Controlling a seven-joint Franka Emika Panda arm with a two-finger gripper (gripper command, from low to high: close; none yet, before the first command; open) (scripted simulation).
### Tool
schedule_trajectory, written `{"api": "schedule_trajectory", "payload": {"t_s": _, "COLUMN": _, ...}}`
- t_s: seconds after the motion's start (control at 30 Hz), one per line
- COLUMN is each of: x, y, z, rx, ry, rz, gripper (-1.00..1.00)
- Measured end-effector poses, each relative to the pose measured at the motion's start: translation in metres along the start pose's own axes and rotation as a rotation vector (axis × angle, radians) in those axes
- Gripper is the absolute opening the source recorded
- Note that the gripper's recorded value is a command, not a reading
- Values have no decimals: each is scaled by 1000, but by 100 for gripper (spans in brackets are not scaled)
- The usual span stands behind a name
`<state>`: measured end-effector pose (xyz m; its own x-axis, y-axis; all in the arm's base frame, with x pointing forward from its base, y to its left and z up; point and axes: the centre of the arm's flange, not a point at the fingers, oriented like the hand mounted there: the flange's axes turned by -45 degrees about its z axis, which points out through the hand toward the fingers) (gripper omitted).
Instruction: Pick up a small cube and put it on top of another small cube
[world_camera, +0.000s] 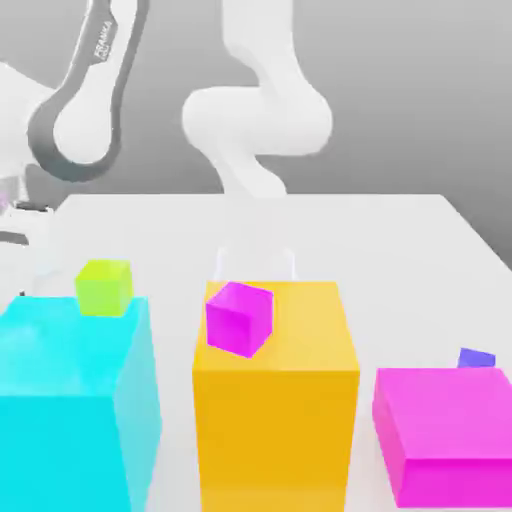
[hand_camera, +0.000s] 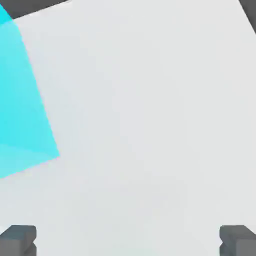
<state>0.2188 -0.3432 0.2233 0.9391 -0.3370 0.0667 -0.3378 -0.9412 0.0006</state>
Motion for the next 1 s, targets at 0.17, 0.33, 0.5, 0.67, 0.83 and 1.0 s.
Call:
{"api": "schedule_trajectory", "payload": {"t_s": 0.17, "x": -14, "y": -18, "z": 35, "rx": -4, "ry": -61, "rz": -133, "gripper": 0}}
{"api": "schedule_trajectory", "payload": {"t_s": 0.33, "x": -15, "y": -17, "z": 60, "rx": -9, "ry": -62, "rz": -140, "gripper": 0}}
{"api": "schedule_trajectory", "payload": {"t_s": 0.5, "x": -20, "y": -20, "z": 90, "rx": 2, "ry": -66, "rz": -136, "gripper": -100}}
{"api": "schedule_trajectory", "payload": {"t_s": 0.67, "x": -20, "y": -21, "z": 90, "rx": 4, "ry": -67, "rz": -135, "gripper": -100}}
{"api": "schedule_trajectory", "payload": {"t_s": 0.83, "x": -17, "y": -18, "z": 76, "rx": -4, "ry": -65, "rz": -139, "gripper": -100}}
{"api": "schedule_trajectory", "payload": {"t_s": 1.0, "x": -14, "y": -17, "z": 48, "rx": -6, "ry": -63, "rz": -139, "gripper": -100}}
